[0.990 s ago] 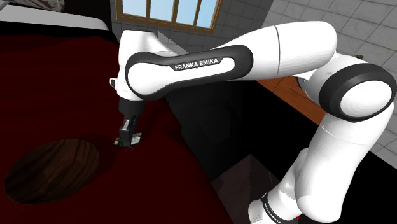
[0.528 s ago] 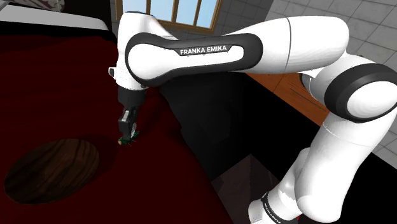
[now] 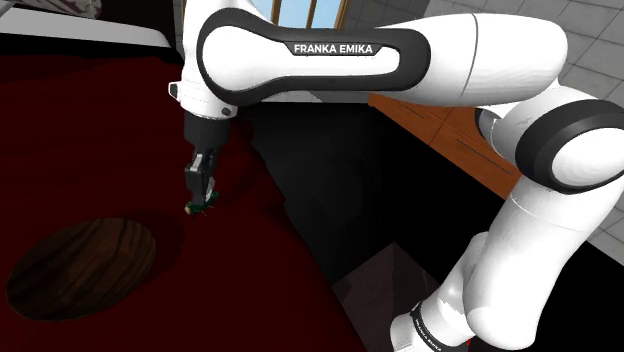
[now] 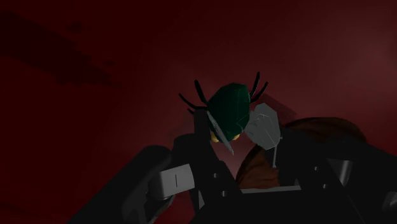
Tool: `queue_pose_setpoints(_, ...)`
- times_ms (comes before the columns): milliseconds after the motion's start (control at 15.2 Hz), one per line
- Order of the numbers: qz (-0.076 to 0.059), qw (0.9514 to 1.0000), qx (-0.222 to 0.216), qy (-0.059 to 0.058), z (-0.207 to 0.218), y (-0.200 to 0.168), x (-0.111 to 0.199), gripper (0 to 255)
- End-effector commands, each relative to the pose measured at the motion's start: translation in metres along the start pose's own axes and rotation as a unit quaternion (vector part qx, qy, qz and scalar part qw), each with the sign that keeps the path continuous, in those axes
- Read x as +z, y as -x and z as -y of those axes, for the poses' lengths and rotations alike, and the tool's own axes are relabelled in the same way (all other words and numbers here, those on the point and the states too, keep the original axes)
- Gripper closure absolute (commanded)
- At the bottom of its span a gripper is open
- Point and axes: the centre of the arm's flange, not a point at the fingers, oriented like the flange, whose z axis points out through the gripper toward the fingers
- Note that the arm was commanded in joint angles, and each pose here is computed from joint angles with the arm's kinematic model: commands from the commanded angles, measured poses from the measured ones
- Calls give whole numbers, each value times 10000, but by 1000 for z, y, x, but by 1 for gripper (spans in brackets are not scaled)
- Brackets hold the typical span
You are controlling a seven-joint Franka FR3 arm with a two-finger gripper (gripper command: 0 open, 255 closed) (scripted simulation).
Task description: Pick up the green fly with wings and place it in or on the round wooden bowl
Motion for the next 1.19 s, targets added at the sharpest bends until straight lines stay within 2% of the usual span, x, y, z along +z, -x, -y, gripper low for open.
queue_pose_setpoints(0, 1, 10000, -1, -1, 2, 0, -11, 255)
queue_pose_setpoints(132, 1, 10000, -1, -1, 4, -1, -20, 255)
queue_pose_setpoints(990, 1, 10000, 0, 0, 116, -127, 11, 255)
queue_pose_setpoints(1122, 1, 10000, -1, -1, 119, -132, 17, 255)
